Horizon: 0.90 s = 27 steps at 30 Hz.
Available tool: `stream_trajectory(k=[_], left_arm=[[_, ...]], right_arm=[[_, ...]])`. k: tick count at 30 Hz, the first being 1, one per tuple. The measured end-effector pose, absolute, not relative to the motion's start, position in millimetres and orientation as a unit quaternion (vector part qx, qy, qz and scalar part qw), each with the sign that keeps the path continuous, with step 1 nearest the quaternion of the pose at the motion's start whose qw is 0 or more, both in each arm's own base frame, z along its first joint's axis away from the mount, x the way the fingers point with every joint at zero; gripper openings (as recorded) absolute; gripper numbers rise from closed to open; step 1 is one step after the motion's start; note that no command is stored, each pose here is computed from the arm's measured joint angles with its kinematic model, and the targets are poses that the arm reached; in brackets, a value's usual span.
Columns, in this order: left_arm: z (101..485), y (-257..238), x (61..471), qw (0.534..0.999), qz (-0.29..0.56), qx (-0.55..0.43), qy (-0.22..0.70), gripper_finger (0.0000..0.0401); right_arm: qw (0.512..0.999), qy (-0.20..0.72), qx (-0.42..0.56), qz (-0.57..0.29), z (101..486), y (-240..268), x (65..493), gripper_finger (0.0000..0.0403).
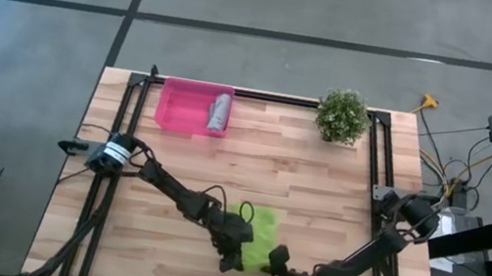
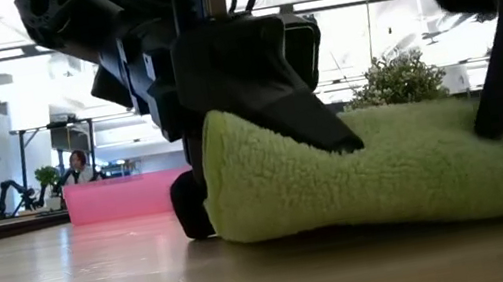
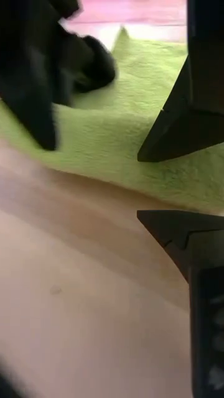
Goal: Roll microfiber towels into tight, uniform cylinder then place into a basket
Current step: Roll the green microfiber cloth
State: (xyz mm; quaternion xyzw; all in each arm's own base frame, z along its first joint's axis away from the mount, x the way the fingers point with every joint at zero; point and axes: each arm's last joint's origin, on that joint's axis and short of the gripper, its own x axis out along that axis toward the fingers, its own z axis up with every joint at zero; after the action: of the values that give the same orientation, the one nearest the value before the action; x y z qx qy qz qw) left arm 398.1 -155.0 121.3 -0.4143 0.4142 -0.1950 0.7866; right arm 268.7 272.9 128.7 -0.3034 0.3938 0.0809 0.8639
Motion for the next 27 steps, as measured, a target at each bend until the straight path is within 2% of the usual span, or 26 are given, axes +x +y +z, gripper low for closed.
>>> stream_trajectory(k=[5, 17, 21, 24, 27], left_arm=[[121.5, -155.6, 397.7, 0.781, -0.195, -0.425, 0.415, 0.0], [121.0, -155.6, 397.2, 0.78, -0.194, -0.426, 0.416, 0.0], [120.5, -155.6, 396.6, 0.78, -0.194, -0.423, 0.42, 0.0], [120.4, -155.9, 396.4, 0.779, -0.194, -0.422, 0.42, 0.0], [120.2, -155.9, 396.3, 0.779, -0.194, -0.422, 0.421, 0.0]], right_arm=[[0.854, 0.413, -0.31, 0.067, 113.2, 263.6, 270.9, 0.0132], [0.876, 0.403, -0.262, 0.049, 108.0, 258.0, 272.1, 0.0132], [0.868, 0.407, -0.279, 0.057, 120.7, 259.7, 273.8, 0.0132], [0.884, 0.382, -0.266, 0.051, 143.6, 260.5, 275.3, 0.0132], [0.896, 0.367, -0.244, 0.05, 145.5, 260.2, 277.5, 0.0132]])
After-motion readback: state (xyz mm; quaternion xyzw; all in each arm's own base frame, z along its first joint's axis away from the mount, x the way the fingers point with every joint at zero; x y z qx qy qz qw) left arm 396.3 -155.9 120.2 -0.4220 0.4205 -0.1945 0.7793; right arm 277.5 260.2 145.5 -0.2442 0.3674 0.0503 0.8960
